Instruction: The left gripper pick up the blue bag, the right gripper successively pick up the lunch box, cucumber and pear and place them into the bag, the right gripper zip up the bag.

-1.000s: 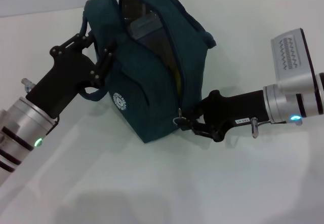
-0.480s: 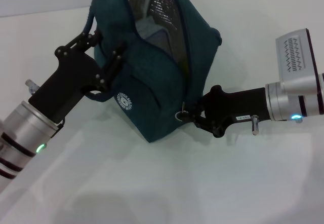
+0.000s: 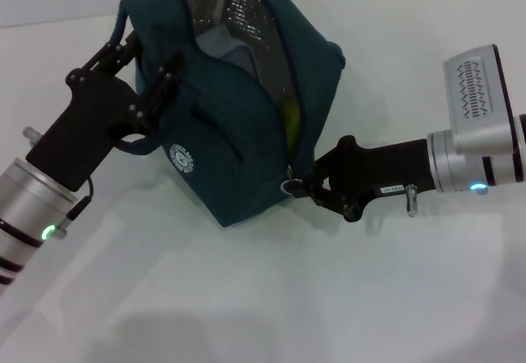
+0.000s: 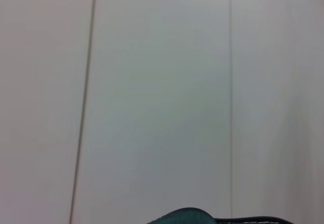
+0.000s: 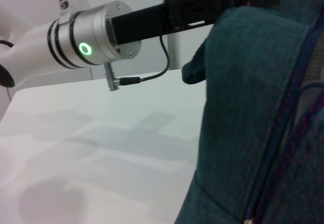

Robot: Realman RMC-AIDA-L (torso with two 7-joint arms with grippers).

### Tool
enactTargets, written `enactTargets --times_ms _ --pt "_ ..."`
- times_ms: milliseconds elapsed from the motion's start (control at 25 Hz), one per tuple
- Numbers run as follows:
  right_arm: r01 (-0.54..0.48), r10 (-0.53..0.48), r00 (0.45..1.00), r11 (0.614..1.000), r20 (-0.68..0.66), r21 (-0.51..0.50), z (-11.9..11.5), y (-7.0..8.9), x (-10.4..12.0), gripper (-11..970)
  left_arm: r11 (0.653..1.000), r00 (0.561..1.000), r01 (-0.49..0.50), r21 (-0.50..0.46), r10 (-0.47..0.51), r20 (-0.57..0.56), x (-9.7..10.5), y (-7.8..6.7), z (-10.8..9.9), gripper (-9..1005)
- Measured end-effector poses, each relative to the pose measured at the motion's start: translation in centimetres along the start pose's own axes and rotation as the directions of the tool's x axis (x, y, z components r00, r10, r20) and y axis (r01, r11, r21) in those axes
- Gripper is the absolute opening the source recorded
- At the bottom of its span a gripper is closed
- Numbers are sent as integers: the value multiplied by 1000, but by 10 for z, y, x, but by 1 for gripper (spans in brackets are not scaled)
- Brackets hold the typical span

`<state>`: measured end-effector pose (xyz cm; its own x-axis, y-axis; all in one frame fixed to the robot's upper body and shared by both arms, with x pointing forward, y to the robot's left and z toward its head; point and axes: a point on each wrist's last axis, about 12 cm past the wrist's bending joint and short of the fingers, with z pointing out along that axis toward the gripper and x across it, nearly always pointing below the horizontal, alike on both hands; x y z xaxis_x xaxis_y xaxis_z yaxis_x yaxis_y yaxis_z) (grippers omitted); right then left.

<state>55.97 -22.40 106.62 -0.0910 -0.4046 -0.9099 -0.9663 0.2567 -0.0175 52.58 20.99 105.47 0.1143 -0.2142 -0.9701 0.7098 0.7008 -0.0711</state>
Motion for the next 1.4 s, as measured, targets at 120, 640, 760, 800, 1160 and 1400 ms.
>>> enactTargets --times_ms 120,640,760,800,1160,1400 --pt "4 -4 1000 1000 0 -2 0 0 0 7 1000 1000 24 -14 -25 -19 1 4 2 528" --pt "15 -15 1000 1000 6 11 2 -3 -4 7 990 986 141 -16 -142 -89 2 15 -2 539" --pt "20 -20 1000 1000 14 10 3 -4 -6 7 987 983 159 -6 -159 -93 2 16 -4 541" --pt "20 -20 1000 1000 16 10 4 -4 -7 7 986 983 164 -7 -164 -89 1 16 -4 542" --pt "19 -20 999 1000 28 12 5 -5 -9 7 978 974 210 -21 -211 -83 -1 20 -11 828" --pt "22 -22 999 1000 26 9 7 -6 -11 7 967 966 253 -34 -255 -45 -7 27 -25 883"
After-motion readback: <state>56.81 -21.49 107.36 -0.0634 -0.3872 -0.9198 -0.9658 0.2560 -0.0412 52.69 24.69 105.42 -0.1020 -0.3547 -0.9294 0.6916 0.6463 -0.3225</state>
